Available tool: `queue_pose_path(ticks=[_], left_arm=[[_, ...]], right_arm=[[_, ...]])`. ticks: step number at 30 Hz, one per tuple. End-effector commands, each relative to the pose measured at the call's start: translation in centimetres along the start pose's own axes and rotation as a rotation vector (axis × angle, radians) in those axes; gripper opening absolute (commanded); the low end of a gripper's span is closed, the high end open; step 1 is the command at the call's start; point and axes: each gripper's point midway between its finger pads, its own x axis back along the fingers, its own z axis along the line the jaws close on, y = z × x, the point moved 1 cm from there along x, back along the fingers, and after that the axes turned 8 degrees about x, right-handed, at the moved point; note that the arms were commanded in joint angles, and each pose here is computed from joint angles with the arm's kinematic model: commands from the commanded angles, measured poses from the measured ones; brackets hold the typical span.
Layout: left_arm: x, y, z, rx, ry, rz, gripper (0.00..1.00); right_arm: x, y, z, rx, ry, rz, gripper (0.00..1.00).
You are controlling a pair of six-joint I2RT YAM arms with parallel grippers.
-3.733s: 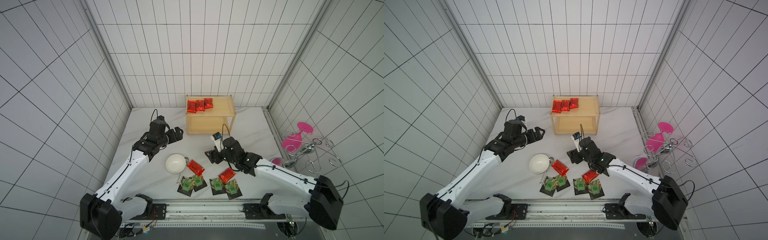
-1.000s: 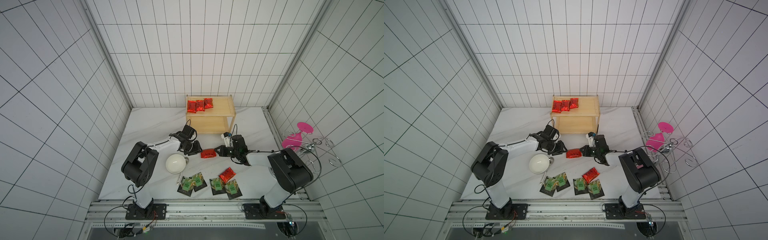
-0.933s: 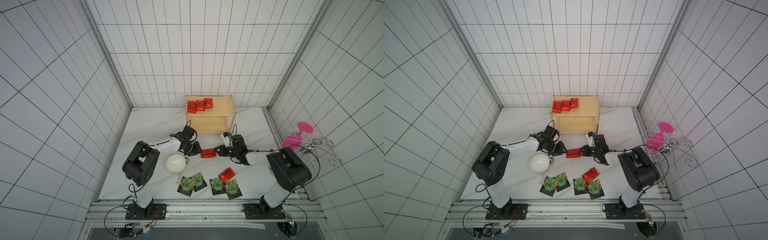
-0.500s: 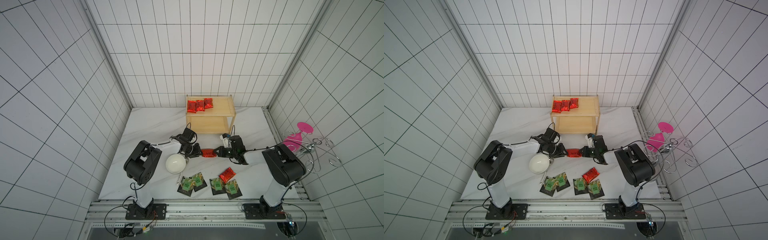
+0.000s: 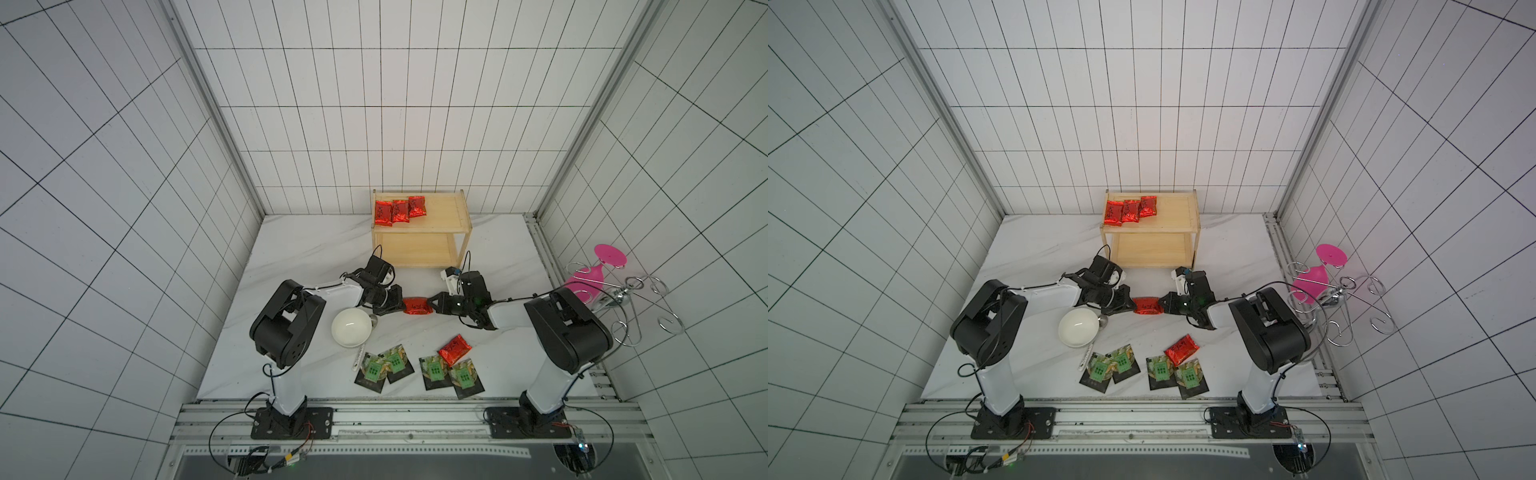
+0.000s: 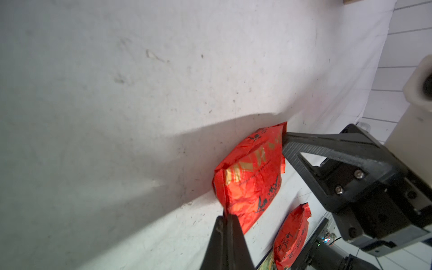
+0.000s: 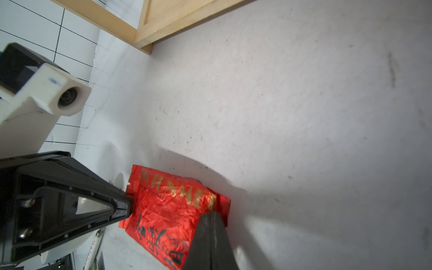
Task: Place the tea bags on the shelf by color
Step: Pick up the tea bag from the center of the board.
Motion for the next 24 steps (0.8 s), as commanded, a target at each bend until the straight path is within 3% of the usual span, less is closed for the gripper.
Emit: queue_pose_path(ticks=[1, 8, 14, 24], left_arm=[[0.2, 0.3, 0.2, -0.002, -0.019, -0.003, 0.00], [4.4, 0.7, -3.0, -0.038, -0.149, -0.008, 0.00], [8.7, -0.9, -7.3, -0.162, -0.323, 0.063, 0.00], [13.0, -1.6, -9.5, -0.228, -0.513, 0.077, 0.00]], right_arm=[[1.3, 0.9, 0.2, -0.011, 0.003, -0.032, 0.06], [5.5, 4.0, 2.2, -0.049, 0.059, -0.092, 0.13], [8.6, 4.9, 4.7, -0.109, 0.143, -0.027, 0.22], [13.1, 8.4, 9.1, -0.249, 0.421, -0.098, 0.43]])
